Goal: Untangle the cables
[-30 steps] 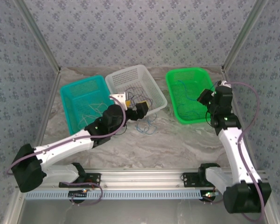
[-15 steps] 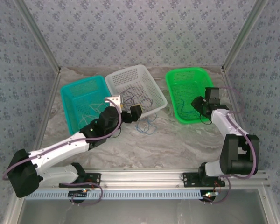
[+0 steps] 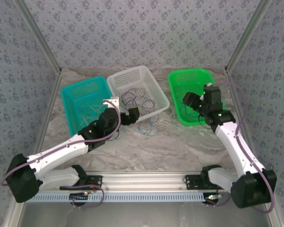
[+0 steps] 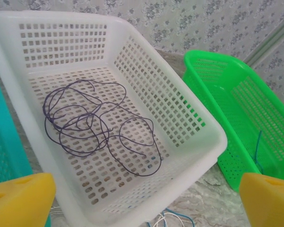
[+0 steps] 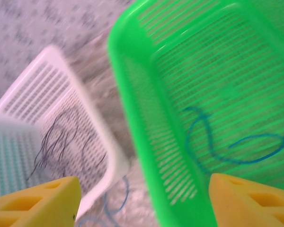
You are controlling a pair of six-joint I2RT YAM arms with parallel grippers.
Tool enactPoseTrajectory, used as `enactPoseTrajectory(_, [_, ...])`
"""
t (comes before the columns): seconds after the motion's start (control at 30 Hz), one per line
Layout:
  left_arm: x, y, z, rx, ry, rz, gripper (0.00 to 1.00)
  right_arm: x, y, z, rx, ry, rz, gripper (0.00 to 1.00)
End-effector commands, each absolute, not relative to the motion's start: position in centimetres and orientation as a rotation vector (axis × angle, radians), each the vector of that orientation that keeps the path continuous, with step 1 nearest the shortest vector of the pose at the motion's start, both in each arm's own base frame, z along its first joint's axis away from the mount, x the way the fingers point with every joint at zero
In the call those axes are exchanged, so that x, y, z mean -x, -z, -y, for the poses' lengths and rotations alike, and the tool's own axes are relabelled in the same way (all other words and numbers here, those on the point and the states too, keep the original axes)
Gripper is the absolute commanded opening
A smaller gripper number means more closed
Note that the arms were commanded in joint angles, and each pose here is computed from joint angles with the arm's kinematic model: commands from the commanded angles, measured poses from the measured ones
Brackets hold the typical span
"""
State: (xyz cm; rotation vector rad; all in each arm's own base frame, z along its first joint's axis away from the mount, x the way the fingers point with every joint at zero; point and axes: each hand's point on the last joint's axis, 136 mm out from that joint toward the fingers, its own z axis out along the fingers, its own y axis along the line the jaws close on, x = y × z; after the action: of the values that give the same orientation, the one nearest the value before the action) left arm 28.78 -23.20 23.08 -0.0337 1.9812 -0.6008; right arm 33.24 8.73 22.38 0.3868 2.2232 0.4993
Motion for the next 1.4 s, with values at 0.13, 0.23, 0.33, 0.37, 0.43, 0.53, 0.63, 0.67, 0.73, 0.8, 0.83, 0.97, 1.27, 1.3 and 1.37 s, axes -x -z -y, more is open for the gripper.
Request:
enactPoseTrajectory(0.13, [-29.2,-23.4,22.0,0.039,0.588,-1.978,0.99,-28.0,-17.9,-15.2,-0.202,-0.519,-2.442,0.73])
enactPoseTrajectory(0.23, [-29.2,-23.1,21.9,0.044,0.584,-1.981,0.99,-27.1,-14.6,-17.9,-0.213,-0.624,-2.522,0.69])
enactPoseTrajectory(0.33, [-29.1,-23.0,21.9,0.049,0.597,-1.986,0.99,-26.2,-10.8,-19.6,-0.186,-0.591,-2.628,0.61])
enactPoseTrajectory(0.37, [-29.0,-22.9,22.0,0.047,0.602,-1.990,0.99,-25.9,-9.9,-20.1,-0.169,-0.579,-2.652,0.61])
enactPoseTrajectory(0.43, [-29.0,-22.8,21.9,0.049,0.604,-1.990,0.99,-25.8,-8.8,-20.9,-0.153,-0.578,-2.676,0.59])
enactPoseTrajectory(0.53, [-28.9,-22.8,21.8,0.050,0.605,-1.988,0.99,-25.9,-7.7,-22.1,-0.152,-0.611,-2.692,0.55])
enactPoseTrajectory(0.63, [-28.8,-22.6,21.7,0.050,0.604,-1.990,0.99,-26.1,-6.7,-22.6,-0.155,-0.598,-2.718,0.53])
enactPoseTrajectory(0.67, [-28.8,-22.6,21.7,0.049,0.605,-1.990,0.99,-26.0,-6.3,-22.7,-0.156,-0.593,-2.732,0.52])
enactPoseTrajectory(0.73, [-28.7,-22.6,21.7,0.052,0.602,-1.988,0.99,-26.0,-5.6,-22.8,-0.156,-0.583,-2.751,0.52])
enactPoseTrajectory(0.8, [-28.8,-22.6,21.5,0.057,0.599,-1.985,0.99,-26.2,-5.1,-23.1,-0.154,-0.578,-2.752,0.51])
enactPoseTrajectory(0.83, [-28.8,-22.6,21.4,0.059,0.598,-1.983,1.00,-26.2,-4.9,-23.1,-0.152,-0.575,-2.754,0.50])
enactPoseTrajectory(0.97, [-28.7,-22.6,21.3,0.059,0.596,-1.983,0.99,-26.6,-4.2,-23.6,-0.148,-0.555,-2.748,0.48])
enactPoseTrajectory(1.27, [-28.5,-22.4,21.1,0.069,0.603,-1.983,0.99,-27.5,-3.9,-23.8,-0.159,-0.513,-2.699,0.42])
enactPoseTrajectory(1.3, [-28.5,-22.4,21.2,0.069,0.604,-1.982,0.99,-27.6,-3.7,-23.9,-0.155,-0.509,-2.706,0.41])
enactPoseTrajectory(1.37, [-28.5,-22.4,21.1,0.071,0.606,-1.983,0.99,-27.6,-3.4,-24.2,-0.148,-0.509,-2.717,0.37])
